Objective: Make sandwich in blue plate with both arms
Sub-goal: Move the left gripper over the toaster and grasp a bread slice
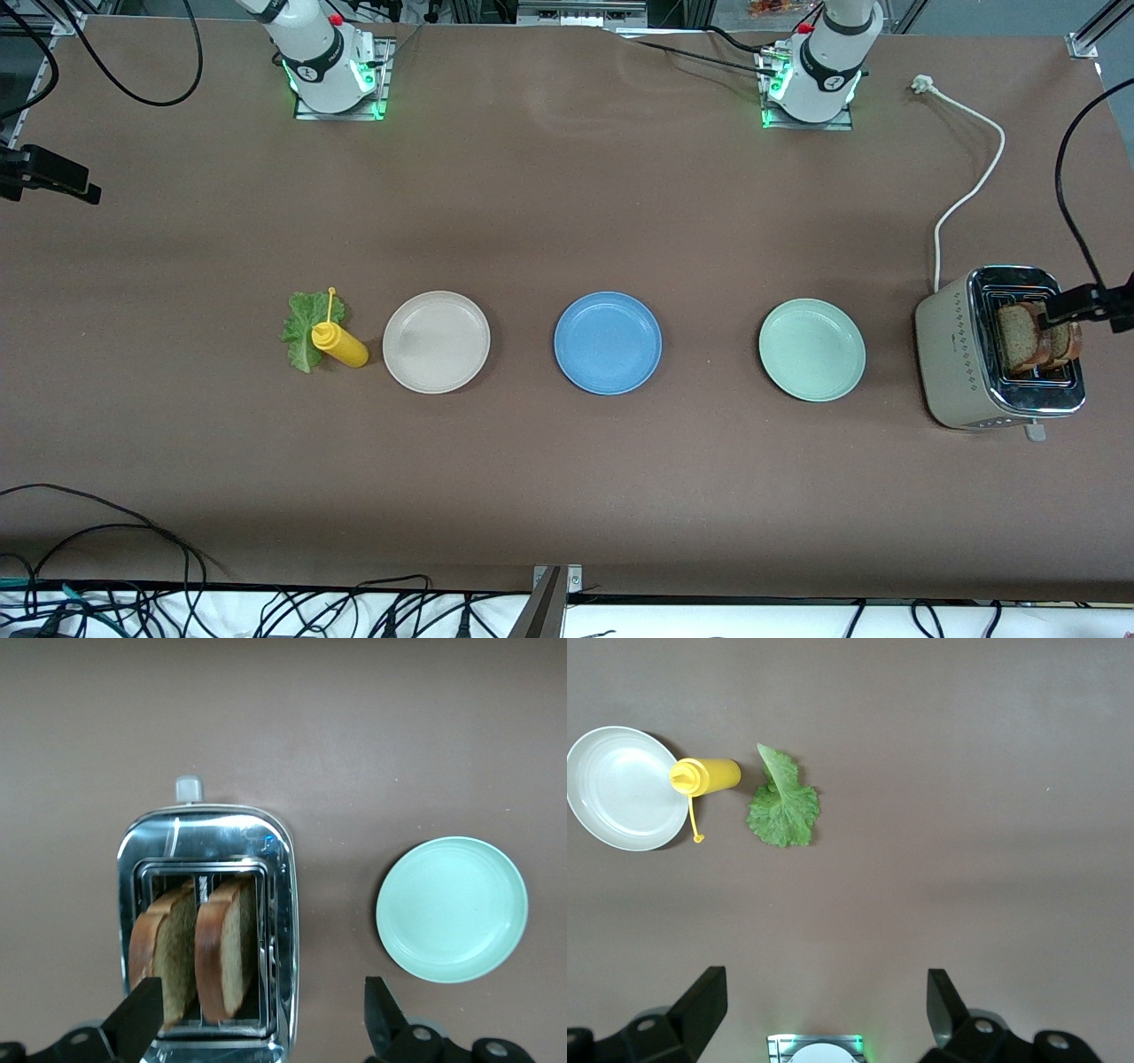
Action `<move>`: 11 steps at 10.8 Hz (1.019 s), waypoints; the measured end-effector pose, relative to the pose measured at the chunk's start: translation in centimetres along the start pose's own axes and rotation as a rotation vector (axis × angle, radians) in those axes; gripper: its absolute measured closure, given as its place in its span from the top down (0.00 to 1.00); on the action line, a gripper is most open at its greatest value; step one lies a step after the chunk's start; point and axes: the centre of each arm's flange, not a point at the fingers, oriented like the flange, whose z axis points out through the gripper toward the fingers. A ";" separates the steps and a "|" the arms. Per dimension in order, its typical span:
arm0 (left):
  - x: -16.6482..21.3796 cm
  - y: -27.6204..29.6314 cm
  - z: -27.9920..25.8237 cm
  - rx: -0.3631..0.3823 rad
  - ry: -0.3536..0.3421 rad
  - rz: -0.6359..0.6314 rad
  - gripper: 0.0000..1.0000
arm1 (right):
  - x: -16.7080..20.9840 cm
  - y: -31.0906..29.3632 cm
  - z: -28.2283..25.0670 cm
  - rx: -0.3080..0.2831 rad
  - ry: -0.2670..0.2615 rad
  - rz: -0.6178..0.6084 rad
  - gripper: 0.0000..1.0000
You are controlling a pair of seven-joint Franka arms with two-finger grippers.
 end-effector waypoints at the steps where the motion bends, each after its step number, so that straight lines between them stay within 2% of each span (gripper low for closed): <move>1: 0.7 -0.3 1.7 -0.003 -0.003 0.019 1.00 | 0.0 0.1 0.0 0.000 0.000 0.001 1.00; 4: 1.4 -1.1 5.2 -0.006 -0.002 0.045 1.00 | 0.0 0.1 0.0 0.000 0.000 0.001 1.00; 6: 0.8 -1.9 7.3 -0.010 -0.014 0.045 0.94 | 0.0 0.1 0.0 0.000 0.000 0.001 1.00; 7: 0.3 -2.3 8.4 -0.015 -0.026 0.040 0.85 | 0.0 0.1 0.0 0.000 0.000 0.001 1.00; 9: -0.7 -3.7 10.1 -0.023 -0.049 0.020 0.74 | -0.1 0.0 0.1 0.001 -0.010 -0.006 1.00; 10: -1.0 -4.1 10.4 -0.026 -0.055 0.017 0.59 | -0.1 0.0 0.1 0.001 -0.011 -0.008 1.00; 11: -1.1 -4.1 10.6 -0.027 -0.059 0.017 0.55 | -0.2 0.1 0.1 0.001 -0.012 -0.011 1.00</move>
